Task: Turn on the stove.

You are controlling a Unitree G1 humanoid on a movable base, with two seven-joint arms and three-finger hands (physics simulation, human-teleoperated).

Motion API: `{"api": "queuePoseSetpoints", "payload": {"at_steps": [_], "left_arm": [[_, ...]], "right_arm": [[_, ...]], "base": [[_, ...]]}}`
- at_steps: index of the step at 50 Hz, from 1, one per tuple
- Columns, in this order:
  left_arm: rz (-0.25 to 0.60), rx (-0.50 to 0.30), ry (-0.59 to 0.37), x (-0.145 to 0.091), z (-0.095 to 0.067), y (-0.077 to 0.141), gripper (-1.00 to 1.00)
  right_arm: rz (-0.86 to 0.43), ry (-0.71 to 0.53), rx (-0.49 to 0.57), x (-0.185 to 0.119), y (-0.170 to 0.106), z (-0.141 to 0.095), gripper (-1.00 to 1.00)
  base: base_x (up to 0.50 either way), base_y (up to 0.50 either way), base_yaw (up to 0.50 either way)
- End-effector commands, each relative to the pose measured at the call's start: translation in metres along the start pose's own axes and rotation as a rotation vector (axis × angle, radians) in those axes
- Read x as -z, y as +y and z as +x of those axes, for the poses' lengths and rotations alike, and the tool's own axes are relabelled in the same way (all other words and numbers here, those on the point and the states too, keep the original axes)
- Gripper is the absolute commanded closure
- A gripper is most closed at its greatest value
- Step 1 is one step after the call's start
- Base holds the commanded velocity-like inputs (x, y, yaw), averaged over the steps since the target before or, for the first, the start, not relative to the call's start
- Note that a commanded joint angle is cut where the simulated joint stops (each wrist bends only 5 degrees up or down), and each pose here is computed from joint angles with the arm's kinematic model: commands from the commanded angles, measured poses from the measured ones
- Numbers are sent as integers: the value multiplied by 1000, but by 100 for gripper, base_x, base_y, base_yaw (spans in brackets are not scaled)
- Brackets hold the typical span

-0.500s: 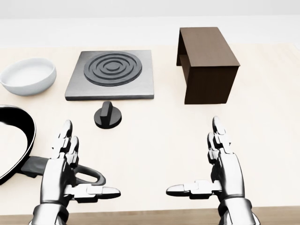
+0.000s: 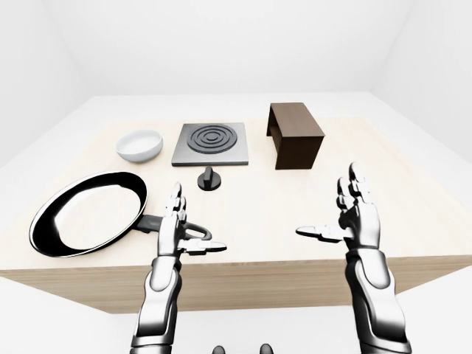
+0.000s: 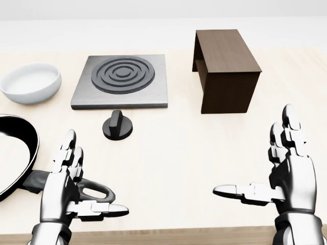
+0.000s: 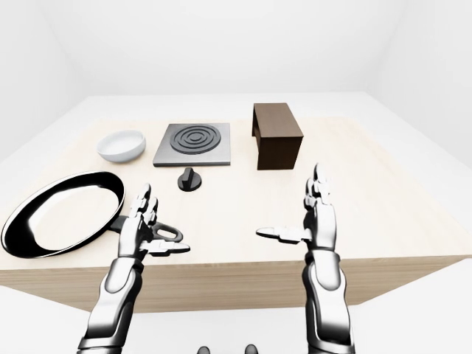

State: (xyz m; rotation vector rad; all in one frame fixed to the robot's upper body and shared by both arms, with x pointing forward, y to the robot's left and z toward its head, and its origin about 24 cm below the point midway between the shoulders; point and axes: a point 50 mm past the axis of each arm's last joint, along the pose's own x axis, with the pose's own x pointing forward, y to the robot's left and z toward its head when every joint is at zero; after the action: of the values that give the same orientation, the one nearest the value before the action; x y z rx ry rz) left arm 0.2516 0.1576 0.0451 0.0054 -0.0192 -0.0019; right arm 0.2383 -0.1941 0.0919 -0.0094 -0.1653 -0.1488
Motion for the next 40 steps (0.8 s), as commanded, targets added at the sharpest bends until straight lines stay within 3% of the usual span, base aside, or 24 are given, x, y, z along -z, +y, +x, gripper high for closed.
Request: {"api": "queuePoseSetpoints", "payload": {"at_steps": [1, 17, 28, 40], "left_arm": [[3, 3, -3, -1, 0, -1, -100], [3, 6, -3, -2, 0, -2, -100], [4, 6, 0, 0, -1, -2, -100], [4, 8, 1, 1, -1, -3, -100]], "right_arm": [[6, -224, 157, -53, -37, -9, -100], [15, -326, 192, -76, -46, -16, -100], [2, -314, 169, -73, -42, -15, -100], [-2, -312, 159, -73, -41, -15, -100]], "base": [[0, 0, 0], [0, 0, 0], [0, 0, 0], [23, 0, 0]]}}
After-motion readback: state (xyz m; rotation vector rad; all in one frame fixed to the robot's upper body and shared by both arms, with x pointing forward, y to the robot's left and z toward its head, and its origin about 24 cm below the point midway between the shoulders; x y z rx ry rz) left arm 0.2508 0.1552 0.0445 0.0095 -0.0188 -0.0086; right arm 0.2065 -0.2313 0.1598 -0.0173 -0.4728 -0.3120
